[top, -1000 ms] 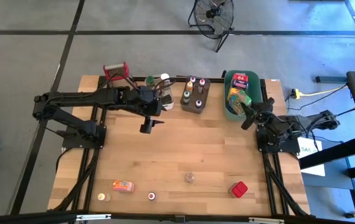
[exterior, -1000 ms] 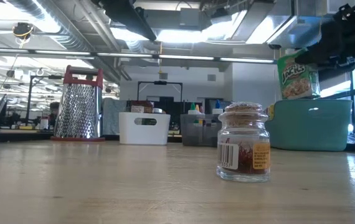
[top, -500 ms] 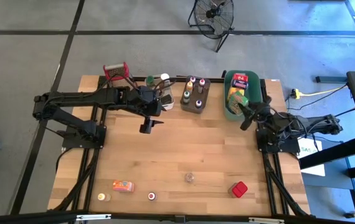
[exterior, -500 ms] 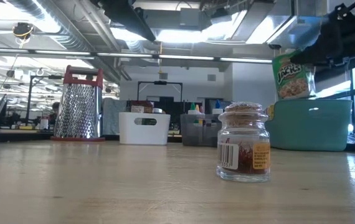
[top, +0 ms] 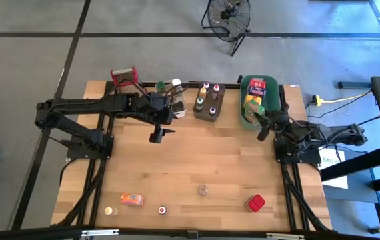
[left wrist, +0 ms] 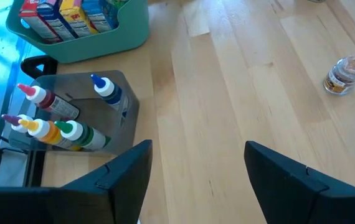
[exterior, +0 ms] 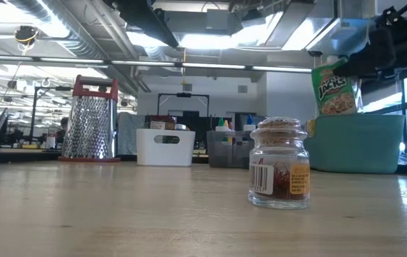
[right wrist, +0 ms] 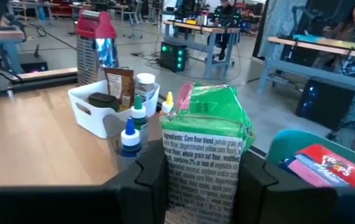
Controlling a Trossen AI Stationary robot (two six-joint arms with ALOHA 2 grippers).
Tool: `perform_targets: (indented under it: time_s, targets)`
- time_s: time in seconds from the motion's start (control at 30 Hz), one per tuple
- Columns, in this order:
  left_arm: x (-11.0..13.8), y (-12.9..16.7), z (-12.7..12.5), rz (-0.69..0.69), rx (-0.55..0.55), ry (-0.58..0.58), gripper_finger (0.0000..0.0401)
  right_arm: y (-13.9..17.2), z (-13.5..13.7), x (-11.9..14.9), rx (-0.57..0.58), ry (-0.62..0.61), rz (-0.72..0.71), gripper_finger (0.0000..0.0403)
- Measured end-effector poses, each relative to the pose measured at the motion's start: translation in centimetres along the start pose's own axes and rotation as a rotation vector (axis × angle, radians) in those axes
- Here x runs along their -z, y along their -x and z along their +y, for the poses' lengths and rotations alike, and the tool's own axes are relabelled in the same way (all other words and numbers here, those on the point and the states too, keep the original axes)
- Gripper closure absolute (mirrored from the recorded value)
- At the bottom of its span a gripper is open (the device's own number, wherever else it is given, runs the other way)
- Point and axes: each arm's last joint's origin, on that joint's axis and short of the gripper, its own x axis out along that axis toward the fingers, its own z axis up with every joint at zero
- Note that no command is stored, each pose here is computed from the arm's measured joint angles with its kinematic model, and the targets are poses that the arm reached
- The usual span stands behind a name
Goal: Pick & Place Kitchen Items
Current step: Put the green cereal box into the green bin
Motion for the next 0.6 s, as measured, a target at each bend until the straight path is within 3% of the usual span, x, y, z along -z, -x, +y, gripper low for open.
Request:
perform_targets:
  time_s: [0.33, 0.6]
  targets:
    - [0.00, 0.00, 0.00, 0.000, 0.000, 0.000, 0.0150, -0.37, -0.57, 0.15, 0.075, 0.043, 0.017, 0.0283]
    - [0.00, 0.00, -0.01, 0.000, 0.000, 0.000, 0.0152, -0.82, -0.96, 0.42, 0.047, 0.041, 0.050, 0.0283]
